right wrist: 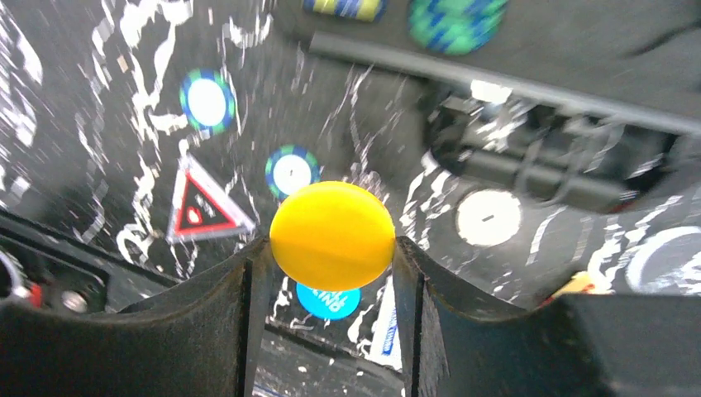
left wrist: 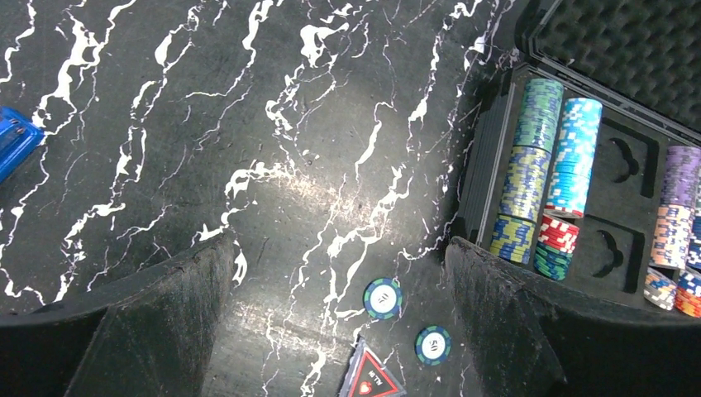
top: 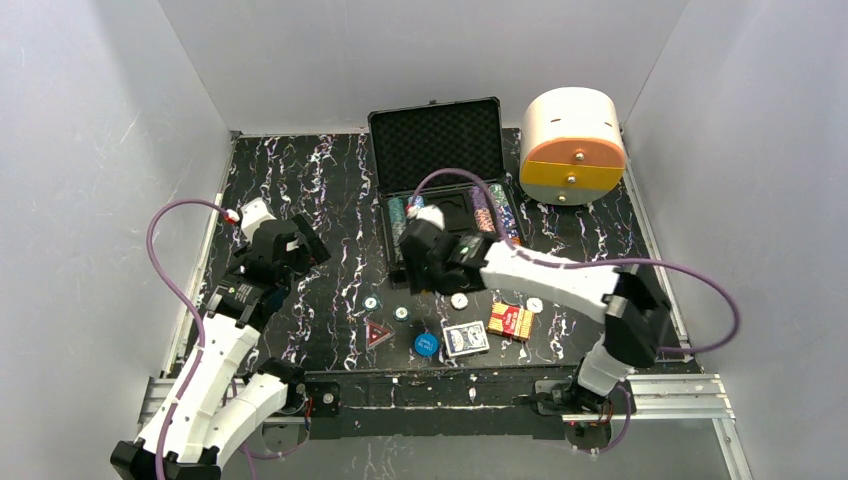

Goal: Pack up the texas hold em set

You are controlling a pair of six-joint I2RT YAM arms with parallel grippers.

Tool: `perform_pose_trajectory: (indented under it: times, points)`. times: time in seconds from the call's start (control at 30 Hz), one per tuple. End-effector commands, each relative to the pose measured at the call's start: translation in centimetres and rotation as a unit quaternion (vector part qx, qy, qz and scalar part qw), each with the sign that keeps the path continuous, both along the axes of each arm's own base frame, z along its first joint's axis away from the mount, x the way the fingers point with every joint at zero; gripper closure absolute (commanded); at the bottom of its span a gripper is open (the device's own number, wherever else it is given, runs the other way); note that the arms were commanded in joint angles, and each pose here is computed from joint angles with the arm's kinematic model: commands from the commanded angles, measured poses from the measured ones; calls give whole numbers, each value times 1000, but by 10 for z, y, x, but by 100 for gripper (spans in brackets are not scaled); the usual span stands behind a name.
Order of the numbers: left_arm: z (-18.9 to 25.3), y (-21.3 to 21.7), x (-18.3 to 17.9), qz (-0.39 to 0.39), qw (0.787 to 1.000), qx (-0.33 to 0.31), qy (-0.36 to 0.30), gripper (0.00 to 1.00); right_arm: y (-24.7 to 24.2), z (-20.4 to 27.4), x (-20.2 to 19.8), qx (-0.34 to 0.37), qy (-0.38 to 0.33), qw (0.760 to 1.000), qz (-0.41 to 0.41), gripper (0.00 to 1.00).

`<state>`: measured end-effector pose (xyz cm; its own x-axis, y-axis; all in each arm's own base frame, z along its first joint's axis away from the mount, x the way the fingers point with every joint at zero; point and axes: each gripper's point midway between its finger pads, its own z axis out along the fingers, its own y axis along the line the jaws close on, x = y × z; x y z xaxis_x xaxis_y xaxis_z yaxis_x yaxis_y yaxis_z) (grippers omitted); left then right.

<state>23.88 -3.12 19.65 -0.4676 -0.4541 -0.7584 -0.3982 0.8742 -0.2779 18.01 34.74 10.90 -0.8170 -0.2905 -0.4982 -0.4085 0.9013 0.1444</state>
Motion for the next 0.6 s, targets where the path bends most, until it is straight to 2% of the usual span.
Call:
perform_pose_trajectory:
  times: [0.0, 0.17, 0.3, 0.57]
  points:
    - [6, -10, 5, -26, 1000, -8, -8, 2, -20, 58, 61, 61, -70, 994, -56, 53]
    - [1, -31, 9, -69, 997, -38, 3, 2, -40, 84, 136, 63, -134, 984, -99, 52]
    - [-4, -43, 10, -95, 994, -55, 18, 2, -49, 86, 186, 37, -160, 979, -122, 51]
    - [-17, -53, 8, -109, 991, -76, 34, 2, -60, 55, 229, 6, -152, 979, -138, 50]
